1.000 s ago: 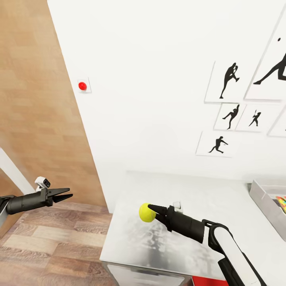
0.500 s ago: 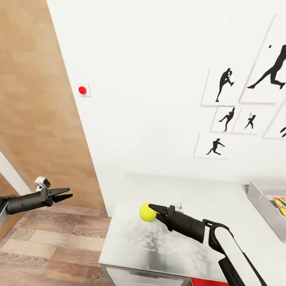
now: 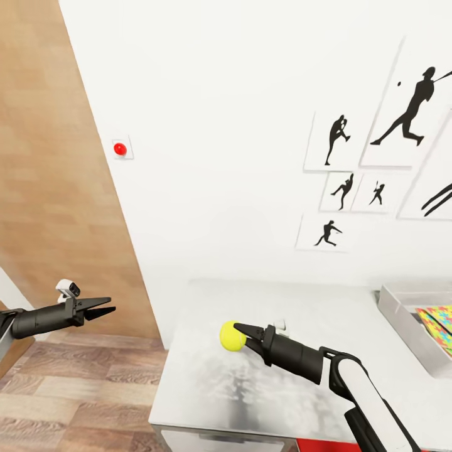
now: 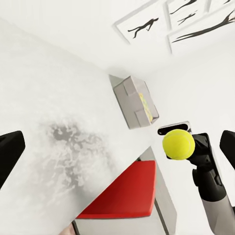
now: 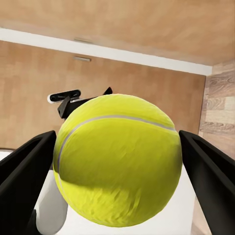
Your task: Put all the toys in the child's room - the three board games (two on the bed and one on the table), the two jigsaw puzzles on the table, and the tennis ball on the table - inside the toy box on the table in the child's room.
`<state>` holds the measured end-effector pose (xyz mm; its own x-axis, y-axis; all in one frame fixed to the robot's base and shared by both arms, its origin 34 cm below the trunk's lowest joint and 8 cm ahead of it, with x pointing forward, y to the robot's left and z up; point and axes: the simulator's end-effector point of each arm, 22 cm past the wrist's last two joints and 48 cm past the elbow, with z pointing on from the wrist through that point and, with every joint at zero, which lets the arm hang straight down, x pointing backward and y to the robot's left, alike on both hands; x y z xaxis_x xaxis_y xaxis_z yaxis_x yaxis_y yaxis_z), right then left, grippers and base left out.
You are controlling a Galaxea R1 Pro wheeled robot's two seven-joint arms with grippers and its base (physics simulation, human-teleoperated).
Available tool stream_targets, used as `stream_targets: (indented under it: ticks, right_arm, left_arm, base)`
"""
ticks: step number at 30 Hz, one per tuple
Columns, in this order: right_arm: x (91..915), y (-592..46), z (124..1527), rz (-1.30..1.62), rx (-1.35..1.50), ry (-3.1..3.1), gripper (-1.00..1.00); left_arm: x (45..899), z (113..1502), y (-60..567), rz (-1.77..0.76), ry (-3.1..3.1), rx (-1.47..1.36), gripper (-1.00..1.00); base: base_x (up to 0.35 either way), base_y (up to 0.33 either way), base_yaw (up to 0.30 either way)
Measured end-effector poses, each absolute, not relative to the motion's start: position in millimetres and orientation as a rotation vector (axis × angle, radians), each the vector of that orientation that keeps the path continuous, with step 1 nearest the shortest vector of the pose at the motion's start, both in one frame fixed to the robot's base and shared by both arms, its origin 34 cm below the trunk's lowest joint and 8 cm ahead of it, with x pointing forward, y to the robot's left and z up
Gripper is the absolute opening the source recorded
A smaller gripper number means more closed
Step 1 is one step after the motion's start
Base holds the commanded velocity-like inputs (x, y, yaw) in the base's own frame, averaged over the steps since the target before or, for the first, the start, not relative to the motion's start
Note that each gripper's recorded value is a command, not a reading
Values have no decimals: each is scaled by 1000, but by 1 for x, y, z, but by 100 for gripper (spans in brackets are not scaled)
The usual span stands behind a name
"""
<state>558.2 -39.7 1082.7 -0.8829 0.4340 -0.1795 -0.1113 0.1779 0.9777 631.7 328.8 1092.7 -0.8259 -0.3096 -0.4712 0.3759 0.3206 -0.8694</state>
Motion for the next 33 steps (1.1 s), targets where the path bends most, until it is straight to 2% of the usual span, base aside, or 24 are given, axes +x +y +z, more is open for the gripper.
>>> stream_targets:
  ticks: [33]
  right_arm:
    - [558,-48,1107,1724,268,1995,-100]
  left_arm:
    - [626,1116,306,-1581,1965,116,100]
  base:
    - [0,0,66]
